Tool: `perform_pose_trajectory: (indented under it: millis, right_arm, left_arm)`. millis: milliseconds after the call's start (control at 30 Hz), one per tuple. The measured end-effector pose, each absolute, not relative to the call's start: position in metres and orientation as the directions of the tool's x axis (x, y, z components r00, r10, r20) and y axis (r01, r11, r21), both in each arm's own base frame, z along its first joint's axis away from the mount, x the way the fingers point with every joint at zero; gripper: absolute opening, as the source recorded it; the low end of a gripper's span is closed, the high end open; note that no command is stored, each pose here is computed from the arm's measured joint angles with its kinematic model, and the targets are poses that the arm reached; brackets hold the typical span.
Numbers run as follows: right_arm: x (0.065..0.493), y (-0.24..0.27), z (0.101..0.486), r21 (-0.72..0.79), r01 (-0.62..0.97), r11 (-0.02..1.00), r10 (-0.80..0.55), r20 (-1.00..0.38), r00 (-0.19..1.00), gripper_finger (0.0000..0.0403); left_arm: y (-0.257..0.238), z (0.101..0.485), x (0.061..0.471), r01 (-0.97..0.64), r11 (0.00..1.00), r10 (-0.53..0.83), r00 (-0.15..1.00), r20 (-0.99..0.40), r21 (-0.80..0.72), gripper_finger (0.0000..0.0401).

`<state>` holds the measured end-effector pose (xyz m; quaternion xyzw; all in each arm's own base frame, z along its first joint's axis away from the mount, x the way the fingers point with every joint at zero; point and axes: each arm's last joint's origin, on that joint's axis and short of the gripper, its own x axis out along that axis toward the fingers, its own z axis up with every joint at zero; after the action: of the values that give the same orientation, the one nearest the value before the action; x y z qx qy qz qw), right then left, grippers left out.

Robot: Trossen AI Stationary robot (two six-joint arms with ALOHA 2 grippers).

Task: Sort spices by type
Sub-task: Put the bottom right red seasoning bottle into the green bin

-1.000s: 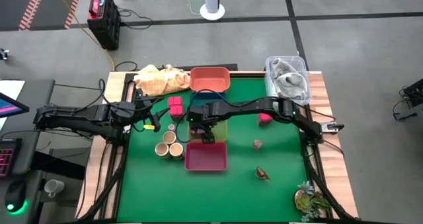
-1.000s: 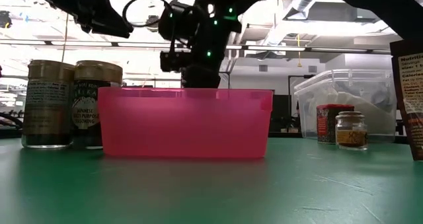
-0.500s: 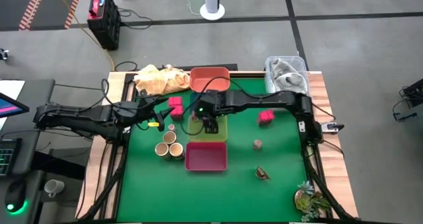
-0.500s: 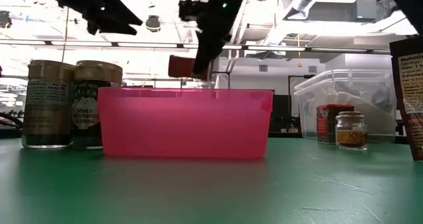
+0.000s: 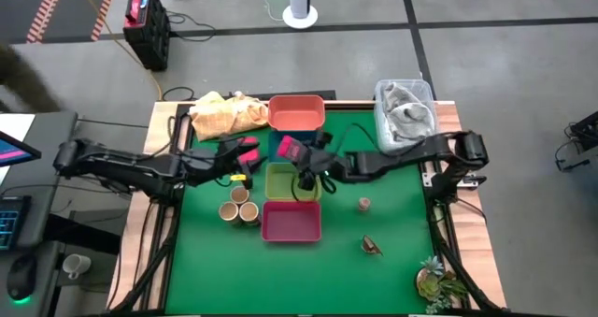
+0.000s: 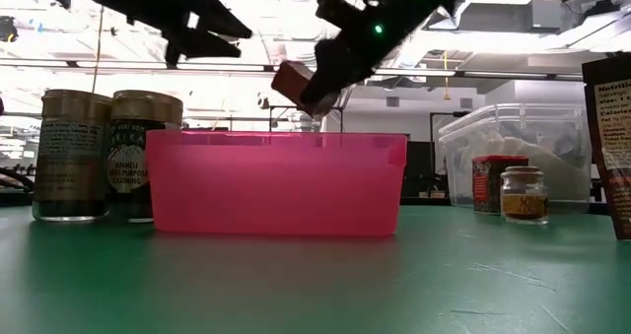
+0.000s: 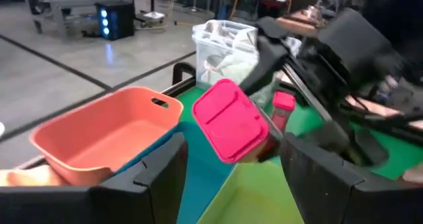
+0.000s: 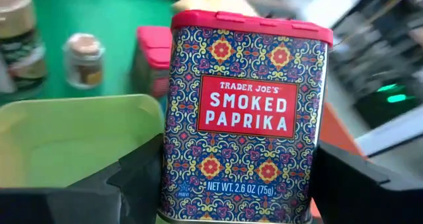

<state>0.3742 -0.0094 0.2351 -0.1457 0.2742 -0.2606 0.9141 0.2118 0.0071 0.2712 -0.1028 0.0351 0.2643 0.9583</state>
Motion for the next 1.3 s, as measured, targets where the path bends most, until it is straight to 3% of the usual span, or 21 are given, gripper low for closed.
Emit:
perform_pose_trajectory:
  millis: [133,300,633,767,1100,1300]
  right_arm:
    - [0.368,0.004,0.218,-0.496,0.483,0.722,-0.667,-0.311,0.677,0.0331]
    - [0.362,0.009,0.212,-0.486,0.543,0.685,-0.703,-0.245,0.667,0.0331]
    - [0.360,0.011,0.211,-0.464,0.587,0.663,-0.723,-0.196,0.662,0.0331]
    - [0.360,0.013,0.212,-0.461,0.591,0.662,-0.723,-0.187,0.665,0.0331]
    - [0.360,0.023,0.220,-0.511,0.592,0.623,-0.735,-0.125,0.666,0.0331]
    - [0.359,0.027,0.222,-0.557,0.599,0.575,-0.763,-0.101,0.639,0.0331]
  left_arm:
    - [0.012,0.262,0.231,-0.531,0.813,0.524,0.846,-0.095,-0.241,0.0228]
    - [0.021,0.263,0.252,-0.509,0.823,0.499,0.860,-0.107,-0.252,0.0242]
    - [0.027,0.277,0.297,-0.481,0.844,0.458,0.876,-0.149,-0.238,0.0354]
    - [0.033,0.278,0.308,-0.505,0.833,0.474,0.862,-0.178,-0.226,0.0381]
    - [0.046,0.273,0.312,-0.507,0.835,0.463,0.857,-0.226,-0.214,0.0383]
    - [0.045,0.273,0.313,-0.475,0.854,0.427,0.873,-0.234,-0.212,0.0345]
